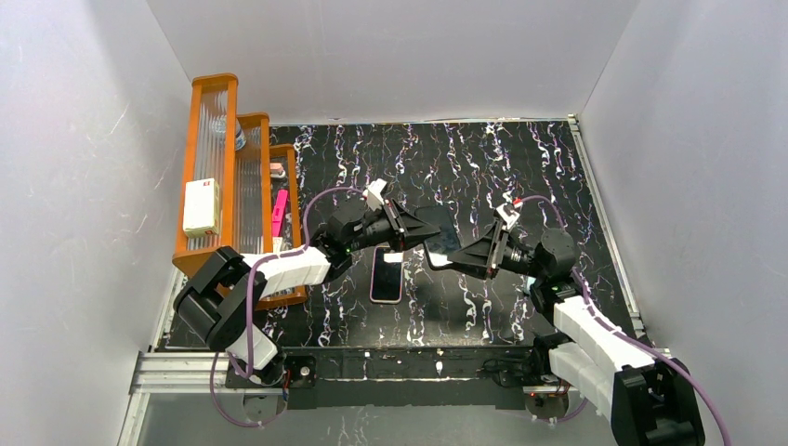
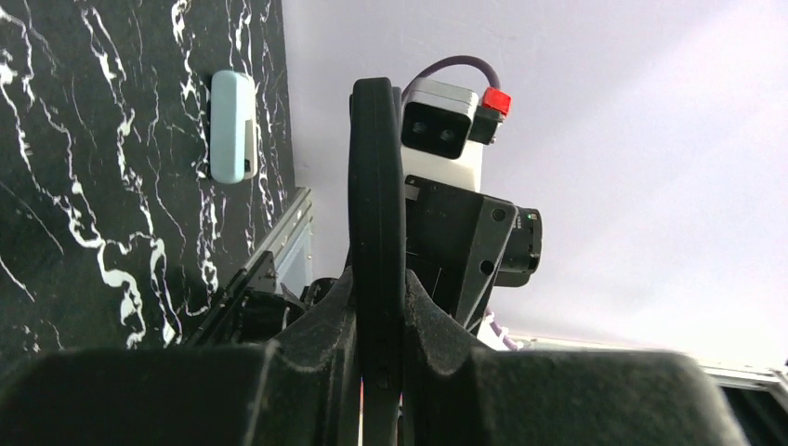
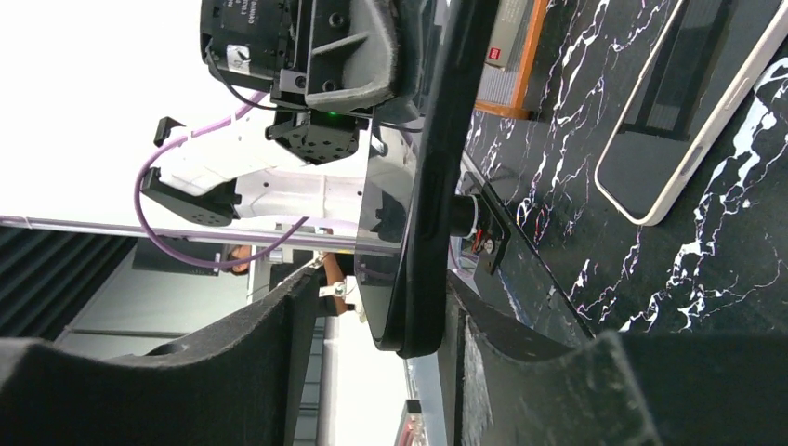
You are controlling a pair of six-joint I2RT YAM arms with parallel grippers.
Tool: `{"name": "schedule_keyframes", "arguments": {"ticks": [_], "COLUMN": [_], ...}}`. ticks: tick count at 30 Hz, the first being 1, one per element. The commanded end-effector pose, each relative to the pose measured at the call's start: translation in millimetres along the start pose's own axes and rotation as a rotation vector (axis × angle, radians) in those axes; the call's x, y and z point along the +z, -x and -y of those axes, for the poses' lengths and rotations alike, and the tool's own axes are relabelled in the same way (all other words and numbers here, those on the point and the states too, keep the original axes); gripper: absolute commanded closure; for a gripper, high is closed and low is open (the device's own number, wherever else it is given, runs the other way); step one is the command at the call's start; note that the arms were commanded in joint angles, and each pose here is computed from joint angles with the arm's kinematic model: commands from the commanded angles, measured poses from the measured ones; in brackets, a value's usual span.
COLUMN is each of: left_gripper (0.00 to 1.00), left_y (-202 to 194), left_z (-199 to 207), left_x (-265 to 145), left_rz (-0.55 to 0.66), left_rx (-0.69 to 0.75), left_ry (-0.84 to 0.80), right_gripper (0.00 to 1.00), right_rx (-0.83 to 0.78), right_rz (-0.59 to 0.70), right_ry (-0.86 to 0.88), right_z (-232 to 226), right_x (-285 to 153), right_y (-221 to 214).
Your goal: Put the phone into the phone case
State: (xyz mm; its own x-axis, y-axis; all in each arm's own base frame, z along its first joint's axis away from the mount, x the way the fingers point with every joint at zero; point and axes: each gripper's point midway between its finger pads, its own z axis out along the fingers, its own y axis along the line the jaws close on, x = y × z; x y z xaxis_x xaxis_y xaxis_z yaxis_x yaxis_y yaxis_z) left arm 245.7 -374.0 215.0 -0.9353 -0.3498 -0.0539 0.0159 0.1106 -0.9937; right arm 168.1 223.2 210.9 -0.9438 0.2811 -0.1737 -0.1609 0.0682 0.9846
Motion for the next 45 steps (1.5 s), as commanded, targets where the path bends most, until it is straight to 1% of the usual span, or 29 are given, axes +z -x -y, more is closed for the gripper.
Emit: {"name": "schedule_keyframes", "arguments": {"ticks": [1,6,10,13,16,18,21,22,25,27,29,30,31,32,36,38,40,45], "left_gripper": [1.00,1.00,1.00,1.00,1.00,1.00,1.00,1.00,1.00,1.00,1.00,1.00,1.00,1.00,1.00,1.00,1.00,1.00], "left_y": [8.7,8.3,7.4,6.9,6.7,5.8,2.4,1.6,1.6,2.6,4.8,5.6,5.4,4.9,1.8,0.3,-1.3,-1.8], "left_z": [36.4,44.6,47.6,47.3,46.0,45.4,48.5,45.2,28.8,16.4,2.6,-2.0,-5.9,-6.5,-8.1,-7.4,-7.4,-4.7], "left_x": [-13.1,-19.4,-21.5,-21.3,-21.0,-20.1,-17.8,-16.3,-11.7,-9.6,-9.5,-10.0,-10.7,-11.0,-11.0,-11.1,-10.9,-10.7], "left_rz": [0.053,0.057,0.054,0.049,0.048,0.041,0.017,0.009,-0.003,-0.010,-0.013,-0.014,-0.019,-0.024,-0.038,-0.041,-0.050,-0.050], "left_rx": [-0.034,-0.071,-0.096,-0.108,-0.105,-0.083,0.005,0.022,0.085,0.147,0.223,0.241,0.253,0.255,0.235,0.214,0.206,0.183], "left_ry": [-0.120,-0.142,-0.152,-0.154,-0.156,-0.155,-0.159,-0.140,-0.056,0.009,0.078,0.105,0.122,0.125,0.120,0.113,0.109,0.099], "right_gripper": [0.47,0.59,0.63,0.75,0.91,0.97,0.99,0.99,0.99,0.99,0.82,0.76,0.72,0.71,0.69,0.56,0.49,0.46], "right_rx": [-0.123,-0.183,-0.230,-0.251,-0.252,-0.190,0.011,0.054,0.124,0.150,0.169,0.174,0.173,0.169,0.123,0.080,0.049,0.037], "right_rz": [0.015,0.037,0.039,0.045,0.050,0.055,0.056,0.060,0.106,0.135,0.154,0.162,0.170,0.172,0.175,0.169,0.158,0.144], "right_ry": [0.075,0.133,0.167,0.174,0.184,0.143,-0.004,-0.050,-0.148,-0.162,-0.148,-0.144,-0.139,-0.136,-0.091,-0.042,-0.020,-0.045], "right_z": [-18.8,-32.0,-42.7,-45.9,-48.8,-41.7,-13.6,-5.8,9.3,8.9,3.9,2.5,0.8,0.0,-4.4,-12.2,-16.9,-15.2], "right_x": [-2.9,-5.9,-6.7,-6.7,-6.9,-4.1,1.2,1.7,-0.5,-1.6,-2.2,-2.5,-2.6,-2.6,-2.2,-2.0,-1.3,0.3], "right_y": [-2.1,-3.1,-3.0,-1.6,-1.0,3.5,10.1,11.0,15.1,17.9,19.5,20.5,21.9,22.0,22.3,22.0,21.4,22.6]}}
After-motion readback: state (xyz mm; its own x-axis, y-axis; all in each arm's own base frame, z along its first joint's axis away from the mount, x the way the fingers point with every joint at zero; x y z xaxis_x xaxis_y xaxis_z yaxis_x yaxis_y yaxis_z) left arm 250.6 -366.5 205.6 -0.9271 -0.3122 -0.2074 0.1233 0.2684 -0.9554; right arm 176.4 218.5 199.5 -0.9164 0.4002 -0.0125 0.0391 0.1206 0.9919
